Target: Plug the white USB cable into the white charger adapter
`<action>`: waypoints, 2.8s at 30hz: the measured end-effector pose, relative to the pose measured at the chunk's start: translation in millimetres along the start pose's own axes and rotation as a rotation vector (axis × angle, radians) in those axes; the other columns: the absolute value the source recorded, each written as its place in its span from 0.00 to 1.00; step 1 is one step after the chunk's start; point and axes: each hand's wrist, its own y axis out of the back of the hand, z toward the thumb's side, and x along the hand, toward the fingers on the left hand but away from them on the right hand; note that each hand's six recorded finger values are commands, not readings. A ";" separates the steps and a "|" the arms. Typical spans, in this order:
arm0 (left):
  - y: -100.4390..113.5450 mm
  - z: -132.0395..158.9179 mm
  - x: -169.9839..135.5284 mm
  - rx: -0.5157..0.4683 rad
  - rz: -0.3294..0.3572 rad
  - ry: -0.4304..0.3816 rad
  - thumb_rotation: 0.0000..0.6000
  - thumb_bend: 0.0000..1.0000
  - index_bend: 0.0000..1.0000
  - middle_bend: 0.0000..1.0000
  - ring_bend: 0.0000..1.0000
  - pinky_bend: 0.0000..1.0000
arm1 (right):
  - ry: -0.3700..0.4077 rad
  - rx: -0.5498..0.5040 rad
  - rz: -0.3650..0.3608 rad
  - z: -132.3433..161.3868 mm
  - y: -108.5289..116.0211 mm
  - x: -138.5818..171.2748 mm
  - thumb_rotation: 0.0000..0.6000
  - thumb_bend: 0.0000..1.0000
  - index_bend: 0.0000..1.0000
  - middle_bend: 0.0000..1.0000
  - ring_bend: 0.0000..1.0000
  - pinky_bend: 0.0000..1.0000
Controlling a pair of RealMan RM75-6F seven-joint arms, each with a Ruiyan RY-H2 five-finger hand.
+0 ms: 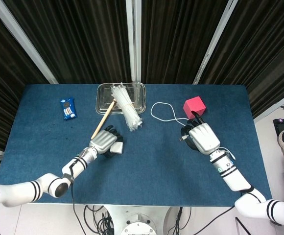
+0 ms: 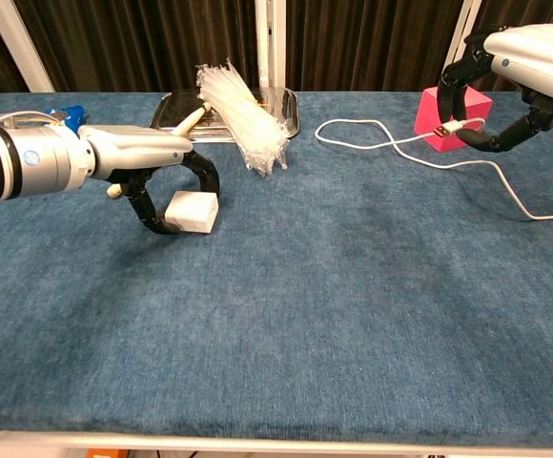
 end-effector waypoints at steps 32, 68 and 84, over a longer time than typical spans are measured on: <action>5.3 -4.3 -16.2 -0.087 0.048 0.064 1.00 0.21 0.46 0.49 0.35 0.10 | 0.027 -0.015 0.011 19.4 -6.0 -3.7 1.00 0.42 0.63 0.50 0.28 0.06; 59.1 28.0 -54.2 -0.195 0.229 0.136 0.73 0.19 0.46 0.50 0.38 0.14 | -0.024 -0.152 0.063 159.9 -1.0 -83.7 1.00 0.42 0.65 0.51 0.31 0.07; 67.0 51.7 -45.7 -0.171 0.262 0.103 0.73 0.19 0.46 0.50 0.38 0.14 | -0.059 -0.232 0.086 161.8 -5.0 -93.8 1.00 0.42 0.65 0.51 0.31 0.07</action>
